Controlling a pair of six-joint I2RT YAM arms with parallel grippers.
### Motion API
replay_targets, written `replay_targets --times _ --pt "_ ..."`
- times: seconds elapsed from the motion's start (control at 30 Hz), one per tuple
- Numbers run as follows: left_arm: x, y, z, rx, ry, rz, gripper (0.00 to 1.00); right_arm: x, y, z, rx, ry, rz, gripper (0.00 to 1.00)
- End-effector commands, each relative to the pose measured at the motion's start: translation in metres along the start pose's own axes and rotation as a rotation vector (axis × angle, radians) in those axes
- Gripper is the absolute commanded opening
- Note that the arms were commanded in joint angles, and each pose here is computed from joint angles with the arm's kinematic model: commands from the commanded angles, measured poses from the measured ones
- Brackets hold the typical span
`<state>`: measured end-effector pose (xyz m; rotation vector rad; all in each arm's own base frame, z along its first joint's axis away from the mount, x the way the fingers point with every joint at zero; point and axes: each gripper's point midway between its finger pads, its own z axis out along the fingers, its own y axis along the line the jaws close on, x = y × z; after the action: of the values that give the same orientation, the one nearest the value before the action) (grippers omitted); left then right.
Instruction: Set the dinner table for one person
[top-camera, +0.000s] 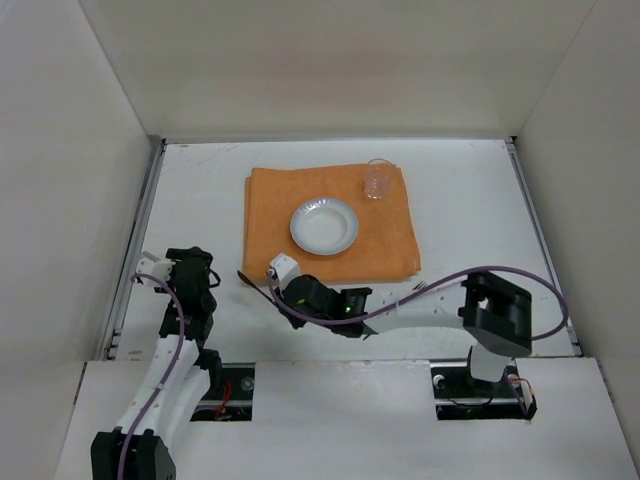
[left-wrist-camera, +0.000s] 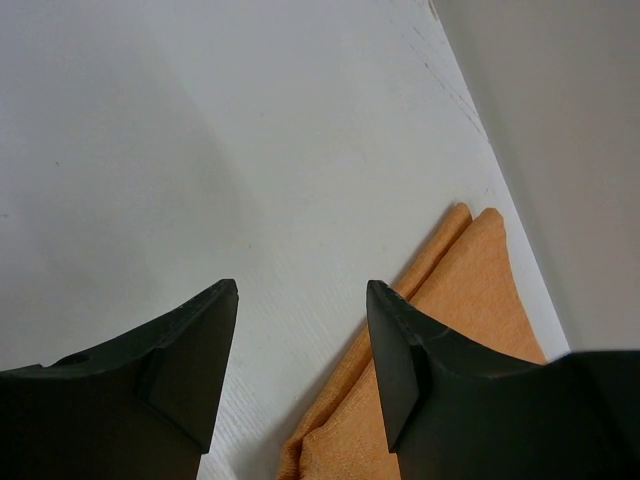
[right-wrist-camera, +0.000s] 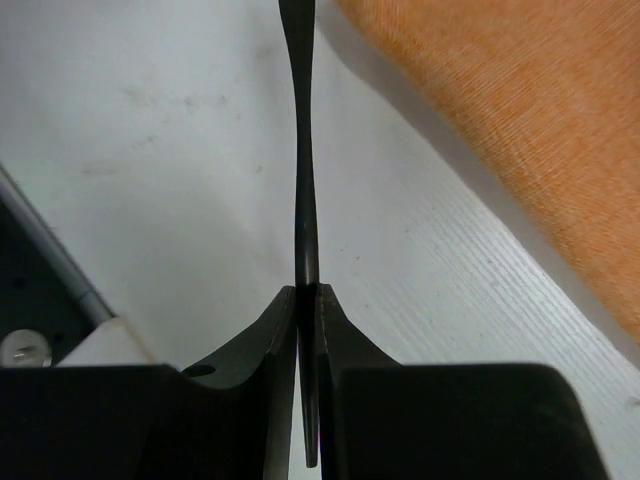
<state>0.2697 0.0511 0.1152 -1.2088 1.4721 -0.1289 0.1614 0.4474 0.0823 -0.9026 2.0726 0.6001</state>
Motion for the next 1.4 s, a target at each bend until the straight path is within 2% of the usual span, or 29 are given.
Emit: replay_targets --times 0.0,0.17,0.27,0.47,0.63,0.77,1.03,1.37 --pt "-0.007 0.003 0.000 0.000 -0.024 -0.010 0.52 -0.039 0.011 -0.028 -0.054 -0.124 0.079 0.03" --pt "-0.003 0.000 -0.001 0.009 -0.012 -0.003 0.52 -0.054 -0.010 -0.054 -0.024 -0.193 0.128 0.03" --pt "0.005 -0.005 -0.001 0.021 0.014 0.014 0.53 -0.065 -0.055 -0.064 0.070 -0.235 0.201 0.04" --pt "0.031 -0.036 -0.011 0.144 0.074 0.093 0.53 -0.071 -0.167 -0.091 0.339 -0.311 0.371 0.05" --pt "0.050 -0.047 -0.016 0.191 0.113 0.144 0.53 -0.039 -0.252 -0.104 0.573 -0.258 0.499 0.05" --pt "0.057 -0.048 -0.017 0.196 0.137 0.159 0.53 -0.011 -0.290 -0.101 0.681 -0.176 0.541 0.05" --pt "0.053 -0.050 -0.019 0.209 0.117 0.160 0.53 0.029 -0.309 -0.084 0.785 -0.027 0.529 0.05" --pt "0.059 -0.049 -0.016 0.197 0.127 0.180 0.53 0.028 -0.311 -0.069 0.773 0.006 0.500 0.06"
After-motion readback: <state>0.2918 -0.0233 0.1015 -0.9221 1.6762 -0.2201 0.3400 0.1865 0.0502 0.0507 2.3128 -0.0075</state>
